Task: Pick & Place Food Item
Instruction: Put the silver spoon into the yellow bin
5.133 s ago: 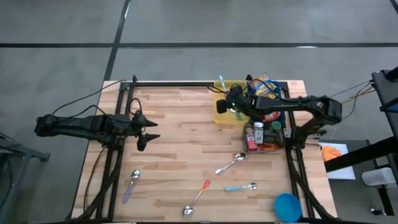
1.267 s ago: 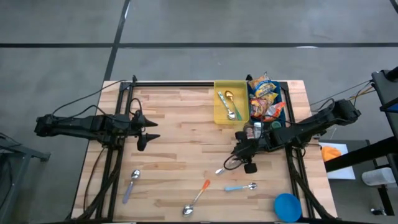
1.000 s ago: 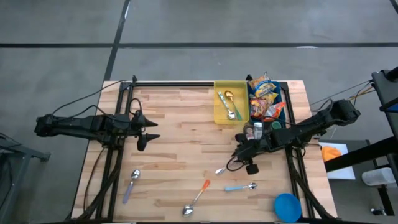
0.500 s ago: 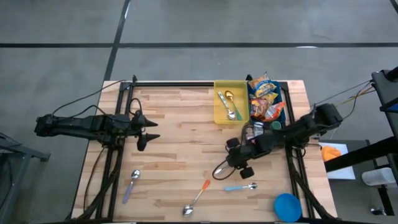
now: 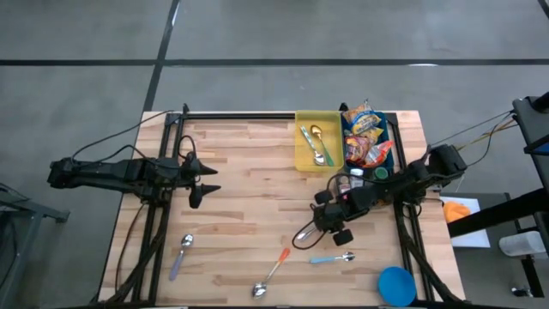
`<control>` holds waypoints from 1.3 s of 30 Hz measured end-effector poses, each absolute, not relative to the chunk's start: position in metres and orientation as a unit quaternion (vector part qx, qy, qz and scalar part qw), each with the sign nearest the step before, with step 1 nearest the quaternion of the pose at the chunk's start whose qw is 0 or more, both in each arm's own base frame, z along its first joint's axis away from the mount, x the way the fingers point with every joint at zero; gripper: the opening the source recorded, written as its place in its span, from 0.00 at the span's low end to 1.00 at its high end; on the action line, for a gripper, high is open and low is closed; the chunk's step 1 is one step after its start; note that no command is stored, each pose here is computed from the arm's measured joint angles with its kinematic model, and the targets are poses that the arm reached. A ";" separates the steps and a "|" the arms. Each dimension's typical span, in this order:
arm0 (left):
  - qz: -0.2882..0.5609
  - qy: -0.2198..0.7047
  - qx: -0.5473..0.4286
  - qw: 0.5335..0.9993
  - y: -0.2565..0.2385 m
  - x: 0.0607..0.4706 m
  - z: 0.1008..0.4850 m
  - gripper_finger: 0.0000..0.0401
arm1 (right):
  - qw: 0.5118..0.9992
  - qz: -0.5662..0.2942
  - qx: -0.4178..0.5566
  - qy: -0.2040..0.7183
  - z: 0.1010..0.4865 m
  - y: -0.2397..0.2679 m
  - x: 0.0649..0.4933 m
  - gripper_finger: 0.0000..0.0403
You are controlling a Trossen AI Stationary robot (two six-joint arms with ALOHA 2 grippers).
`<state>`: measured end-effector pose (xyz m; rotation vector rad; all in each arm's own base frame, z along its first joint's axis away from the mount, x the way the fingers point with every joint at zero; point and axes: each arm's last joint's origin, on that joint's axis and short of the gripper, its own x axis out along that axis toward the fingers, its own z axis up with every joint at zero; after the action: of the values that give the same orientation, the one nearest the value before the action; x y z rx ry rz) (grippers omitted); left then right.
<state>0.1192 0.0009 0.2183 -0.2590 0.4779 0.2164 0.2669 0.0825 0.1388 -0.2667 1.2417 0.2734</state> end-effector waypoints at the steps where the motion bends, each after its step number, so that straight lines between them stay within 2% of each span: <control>1: 0.107 0.236 -0.128 0.957 0.001 0.119 0.218 0.72 | 0.795 0.124 -0.127 0.580 0.139 0.082 0.267 0.30; 24: 0.107 0.236 -0.128 0.957 0.001 0.119 0.218 0.72 | 0.805 0.107 -0.135 0.567 0.134 0.081 0.266 0.30; 39: 0.107 0.236 -0.128 0.958 0.001 0.119 0.218 0.72 | 0.804 0.119 -0.094 0.575 0.133 0.082 0.264 0.30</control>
<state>0.1192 0.0009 0.2183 -0.2588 0.4779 0.2166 0.2642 0.0819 0.1326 -0.2021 1.2315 0.2557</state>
